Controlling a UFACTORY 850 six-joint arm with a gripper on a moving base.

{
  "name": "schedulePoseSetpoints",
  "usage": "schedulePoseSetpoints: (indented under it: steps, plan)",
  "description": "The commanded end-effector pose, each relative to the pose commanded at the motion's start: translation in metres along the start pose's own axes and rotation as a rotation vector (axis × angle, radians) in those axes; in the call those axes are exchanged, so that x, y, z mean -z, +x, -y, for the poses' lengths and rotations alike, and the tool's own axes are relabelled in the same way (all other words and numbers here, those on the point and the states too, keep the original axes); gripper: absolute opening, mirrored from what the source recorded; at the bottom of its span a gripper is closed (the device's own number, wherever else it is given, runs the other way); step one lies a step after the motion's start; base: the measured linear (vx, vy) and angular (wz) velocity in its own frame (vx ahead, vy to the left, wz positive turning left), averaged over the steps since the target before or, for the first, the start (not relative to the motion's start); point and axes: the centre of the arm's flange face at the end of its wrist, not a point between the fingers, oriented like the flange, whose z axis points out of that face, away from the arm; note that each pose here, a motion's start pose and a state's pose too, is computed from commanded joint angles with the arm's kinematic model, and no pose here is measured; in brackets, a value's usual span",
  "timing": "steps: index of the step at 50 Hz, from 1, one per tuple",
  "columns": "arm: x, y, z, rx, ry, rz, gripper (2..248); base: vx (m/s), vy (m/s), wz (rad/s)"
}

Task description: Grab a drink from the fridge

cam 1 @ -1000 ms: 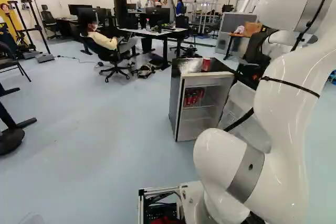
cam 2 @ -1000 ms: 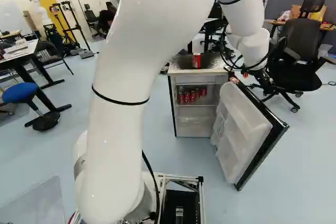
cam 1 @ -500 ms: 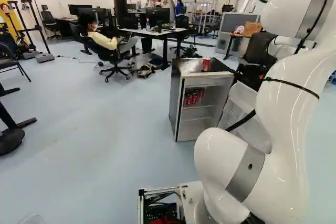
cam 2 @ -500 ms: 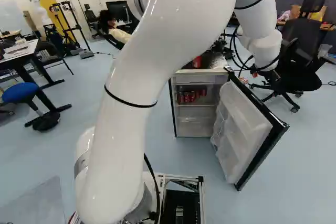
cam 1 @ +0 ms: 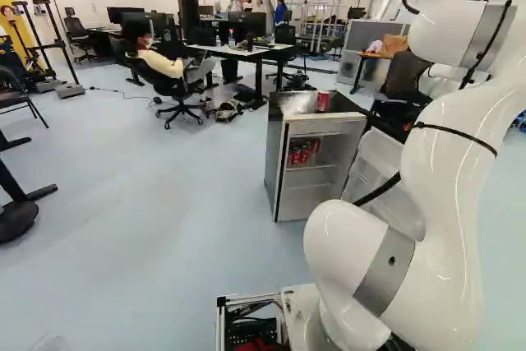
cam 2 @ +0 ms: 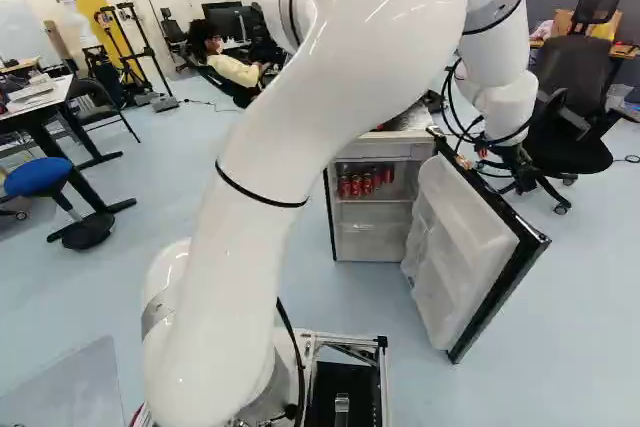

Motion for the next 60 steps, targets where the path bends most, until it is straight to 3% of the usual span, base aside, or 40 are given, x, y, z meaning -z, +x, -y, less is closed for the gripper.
schedulePoseSetpoints:
  steps: [60]
  plan:
    - [0.02,-0.031,-0.019,-0.021,-0.019,0.167,247,0.0,0.0,0.0]
